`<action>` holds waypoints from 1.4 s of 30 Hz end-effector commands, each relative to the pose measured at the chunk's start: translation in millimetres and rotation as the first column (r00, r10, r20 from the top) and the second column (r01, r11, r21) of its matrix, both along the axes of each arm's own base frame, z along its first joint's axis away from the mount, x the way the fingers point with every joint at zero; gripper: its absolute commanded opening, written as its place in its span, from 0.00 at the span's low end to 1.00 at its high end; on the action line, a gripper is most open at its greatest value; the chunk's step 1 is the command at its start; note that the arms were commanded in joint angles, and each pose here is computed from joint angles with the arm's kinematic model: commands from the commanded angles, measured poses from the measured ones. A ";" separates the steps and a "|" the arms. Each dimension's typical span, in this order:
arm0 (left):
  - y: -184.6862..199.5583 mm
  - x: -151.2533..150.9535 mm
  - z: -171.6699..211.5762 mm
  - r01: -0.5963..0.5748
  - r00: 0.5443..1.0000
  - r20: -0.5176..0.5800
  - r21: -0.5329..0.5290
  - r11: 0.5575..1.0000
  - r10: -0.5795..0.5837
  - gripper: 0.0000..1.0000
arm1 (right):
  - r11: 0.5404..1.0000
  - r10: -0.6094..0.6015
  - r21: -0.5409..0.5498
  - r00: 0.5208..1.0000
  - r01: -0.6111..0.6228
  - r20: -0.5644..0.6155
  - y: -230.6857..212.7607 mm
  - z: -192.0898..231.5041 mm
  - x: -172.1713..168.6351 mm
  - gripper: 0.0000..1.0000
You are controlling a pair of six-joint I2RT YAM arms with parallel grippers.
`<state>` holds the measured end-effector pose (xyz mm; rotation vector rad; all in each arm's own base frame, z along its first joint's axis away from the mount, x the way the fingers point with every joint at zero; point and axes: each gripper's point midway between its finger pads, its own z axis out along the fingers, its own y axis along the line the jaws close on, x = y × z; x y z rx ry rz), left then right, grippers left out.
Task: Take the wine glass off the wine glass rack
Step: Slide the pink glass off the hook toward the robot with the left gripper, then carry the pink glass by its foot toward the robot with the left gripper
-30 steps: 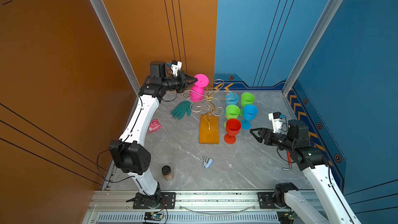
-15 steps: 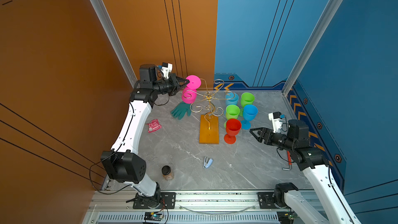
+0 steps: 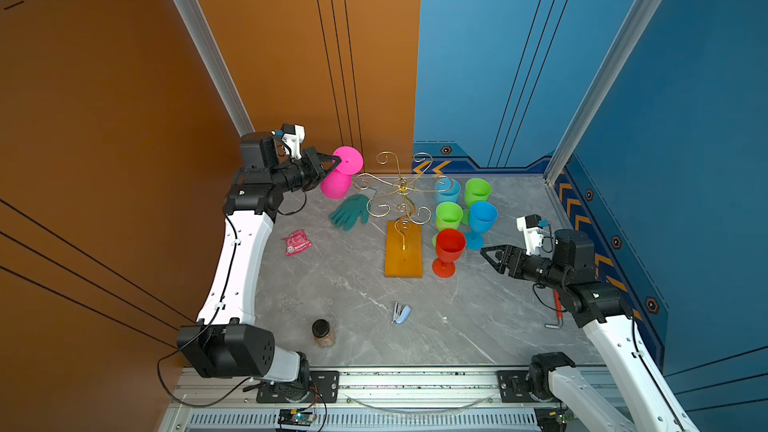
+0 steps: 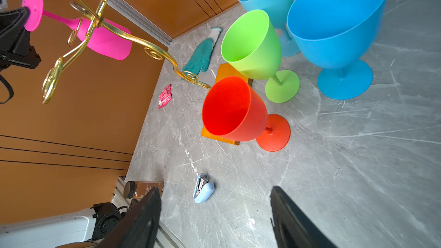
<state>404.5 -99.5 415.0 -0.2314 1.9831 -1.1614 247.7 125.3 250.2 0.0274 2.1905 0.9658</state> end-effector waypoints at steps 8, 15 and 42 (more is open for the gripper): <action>32.7 -40.2 -25.3 -0.119 0.993 0.008 0.219 0.968 0.120 0.00 | 1.000 0.023 0.000 1.000 -0.023 -0.001 5.3 -3.5 1.6 0.74; 30.8 -66.3 -41.5 -0.073 0.997 0.021 0.304 0.950 0.070 0.00 | 1.000 0.025 -0.010 1.000 -0.025 -0.008 6.6 -5.6 2.4 0.74; -80.1 -197.6 -109.5 0.406 0.835 0.014 0.659 0.633 -0.551 0.00 | 0.994 0.040 -0.098 0.998 -0.046 -0.054 14.8 -11.8 7.6 0.74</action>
